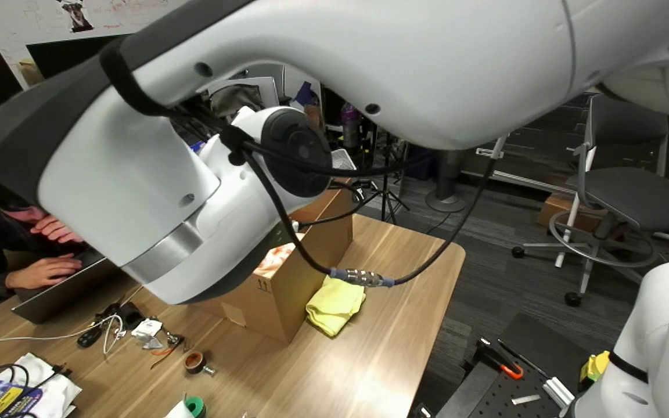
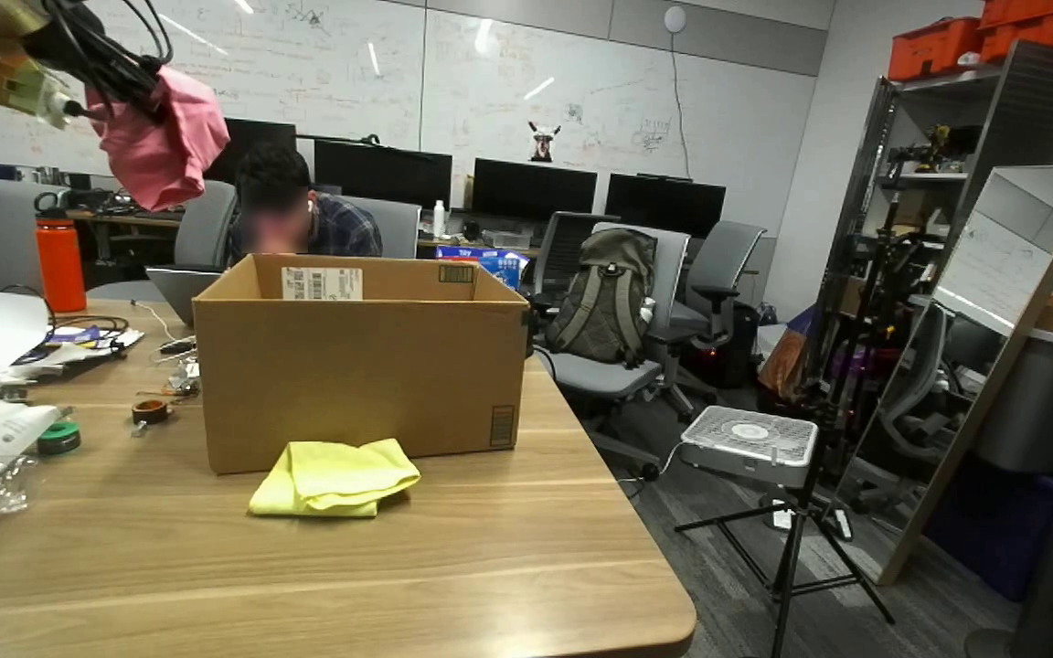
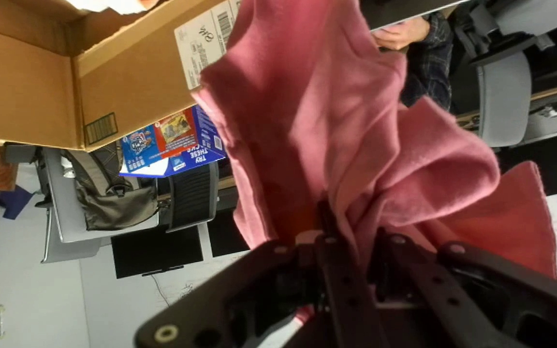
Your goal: Put the clothes and towels in the box
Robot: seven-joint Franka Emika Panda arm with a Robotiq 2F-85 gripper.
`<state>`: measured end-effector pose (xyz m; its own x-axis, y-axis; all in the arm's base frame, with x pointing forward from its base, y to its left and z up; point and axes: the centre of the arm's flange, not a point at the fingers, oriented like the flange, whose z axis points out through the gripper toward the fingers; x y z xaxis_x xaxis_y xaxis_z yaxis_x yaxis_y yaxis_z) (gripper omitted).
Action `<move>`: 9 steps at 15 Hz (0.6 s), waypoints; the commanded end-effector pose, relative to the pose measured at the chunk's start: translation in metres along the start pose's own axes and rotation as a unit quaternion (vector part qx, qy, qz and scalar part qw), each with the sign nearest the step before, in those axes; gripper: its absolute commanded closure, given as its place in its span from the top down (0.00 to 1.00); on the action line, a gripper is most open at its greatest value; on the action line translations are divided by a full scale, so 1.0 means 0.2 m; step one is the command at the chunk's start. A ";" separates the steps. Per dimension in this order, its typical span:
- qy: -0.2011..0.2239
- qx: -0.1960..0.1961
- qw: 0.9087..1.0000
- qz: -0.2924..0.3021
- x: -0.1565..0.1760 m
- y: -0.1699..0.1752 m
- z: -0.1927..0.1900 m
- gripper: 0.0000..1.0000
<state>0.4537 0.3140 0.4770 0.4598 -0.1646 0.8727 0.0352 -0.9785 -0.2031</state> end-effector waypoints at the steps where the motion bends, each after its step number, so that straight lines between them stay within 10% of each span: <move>1: 0.020 0.008 0.999 0.026 0.13 -0.21 0.19 0.03; 9: 0.061 -0.043 0.991 0.114 0.45 -0.15 0.57 0.03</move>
<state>0.5437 0.3286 0.4791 0.3931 -0.3366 0.8557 -0.0682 -0.9387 -0.3379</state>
